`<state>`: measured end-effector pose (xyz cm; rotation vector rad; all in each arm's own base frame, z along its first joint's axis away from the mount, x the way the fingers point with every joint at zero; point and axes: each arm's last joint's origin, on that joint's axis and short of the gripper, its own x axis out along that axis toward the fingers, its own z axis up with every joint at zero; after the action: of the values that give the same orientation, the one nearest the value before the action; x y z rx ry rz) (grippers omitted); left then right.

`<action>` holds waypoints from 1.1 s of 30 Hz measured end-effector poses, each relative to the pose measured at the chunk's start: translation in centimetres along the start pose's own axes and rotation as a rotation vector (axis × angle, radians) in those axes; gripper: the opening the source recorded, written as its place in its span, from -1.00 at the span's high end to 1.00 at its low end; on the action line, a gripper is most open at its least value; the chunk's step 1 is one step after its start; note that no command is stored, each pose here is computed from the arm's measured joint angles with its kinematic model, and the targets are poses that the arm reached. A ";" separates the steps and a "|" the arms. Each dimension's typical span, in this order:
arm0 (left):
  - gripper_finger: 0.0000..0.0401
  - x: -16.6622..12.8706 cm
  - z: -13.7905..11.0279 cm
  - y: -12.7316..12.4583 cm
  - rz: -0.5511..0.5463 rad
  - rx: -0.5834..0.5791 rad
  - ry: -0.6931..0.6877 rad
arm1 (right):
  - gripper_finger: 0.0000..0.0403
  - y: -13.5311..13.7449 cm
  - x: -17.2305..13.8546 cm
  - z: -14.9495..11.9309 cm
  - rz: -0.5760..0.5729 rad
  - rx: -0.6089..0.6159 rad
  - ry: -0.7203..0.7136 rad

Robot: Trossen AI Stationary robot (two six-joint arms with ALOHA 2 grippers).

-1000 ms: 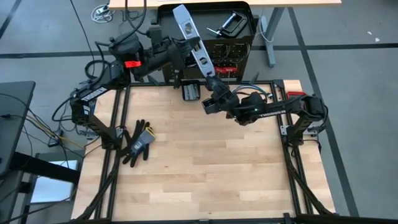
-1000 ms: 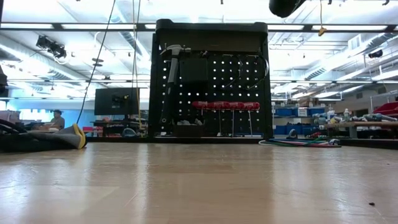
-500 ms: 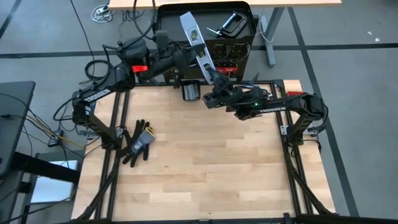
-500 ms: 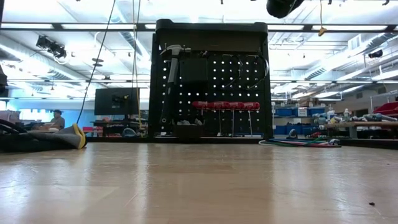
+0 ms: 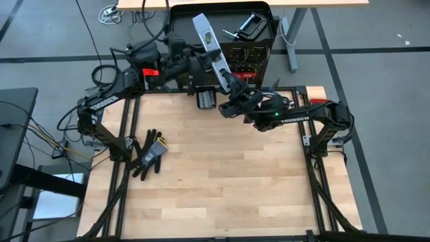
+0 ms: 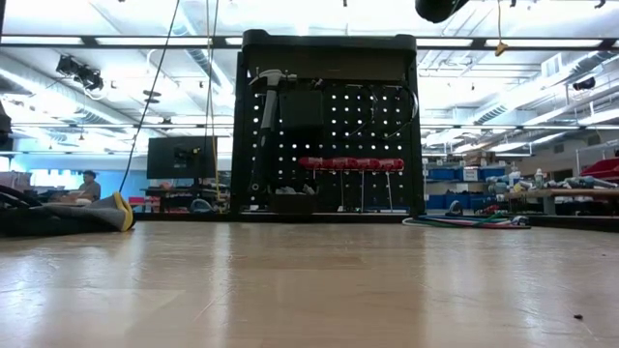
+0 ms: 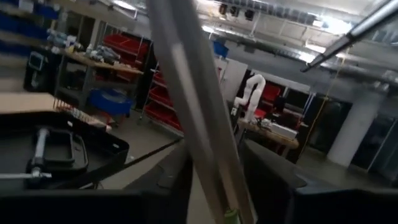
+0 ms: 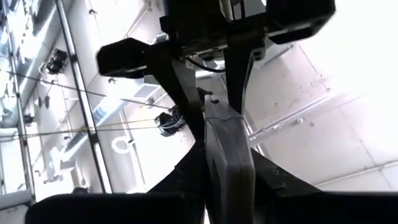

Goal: Hang tools onto peg board
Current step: Put the white spirit level on the peg board

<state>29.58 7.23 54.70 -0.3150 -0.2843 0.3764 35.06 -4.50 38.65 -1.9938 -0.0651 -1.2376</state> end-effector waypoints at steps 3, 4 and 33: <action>0.15 -1.1 1.0 -0.1 -0.009 0.068 -0.019 | 0.65 -0.3 0.4 -0.1 -0.016 0.018 0.003; 0.10 -1.6 1.5 -0.2 -0.011 0.095 -0.026 | 0.65 -0.5 0.6 -0.2 -0.021 0.041 0.012; -0.14 -9.2 -4.2 -2.4 -0.209 0.391 0.360 | 0.65 4.0 12.2 -17.3 0.773 1.600 0.535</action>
<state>23.53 0.40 49.83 0.0353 0.1120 0.1571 30.28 -22.29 49.77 -0.2017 -0.0010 -0.6645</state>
